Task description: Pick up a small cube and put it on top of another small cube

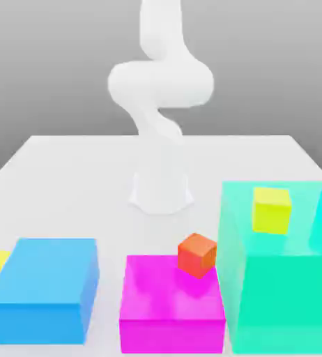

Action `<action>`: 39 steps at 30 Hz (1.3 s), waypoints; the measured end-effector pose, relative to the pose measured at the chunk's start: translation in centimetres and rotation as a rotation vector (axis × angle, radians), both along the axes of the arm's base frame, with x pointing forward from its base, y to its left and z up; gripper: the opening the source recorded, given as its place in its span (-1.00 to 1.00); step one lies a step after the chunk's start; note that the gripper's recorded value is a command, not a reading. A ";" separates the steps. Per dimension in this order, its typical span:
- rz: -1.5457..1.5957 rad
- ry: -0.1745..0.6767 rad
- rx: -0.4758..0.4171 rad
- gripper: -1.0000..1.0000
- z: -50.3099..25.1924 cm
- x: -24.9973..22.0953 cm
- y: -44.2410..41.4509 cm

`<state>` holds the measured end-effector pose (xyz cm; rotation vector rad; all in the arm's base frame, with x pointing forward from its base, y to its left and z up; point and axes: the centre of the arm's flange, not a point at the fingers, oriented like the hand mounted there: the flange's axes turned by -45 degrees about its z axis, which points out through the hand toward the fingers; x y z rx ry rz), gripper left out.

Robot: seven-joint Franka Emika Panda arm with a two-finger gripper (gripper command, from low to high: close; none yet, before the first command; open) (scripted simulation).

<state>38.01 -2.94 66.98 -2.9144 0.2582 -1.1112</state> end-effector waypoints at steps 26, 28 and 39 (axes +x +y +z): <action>-1.507 0.516 0.612 0.00 -49.0 -7.2 -30.0; -1.516 0.519 0.614 0.00 -51.4 -7.4 -30.0; -1.519 0.518 0.615 -1.00 -51.9 -7.5 -30.0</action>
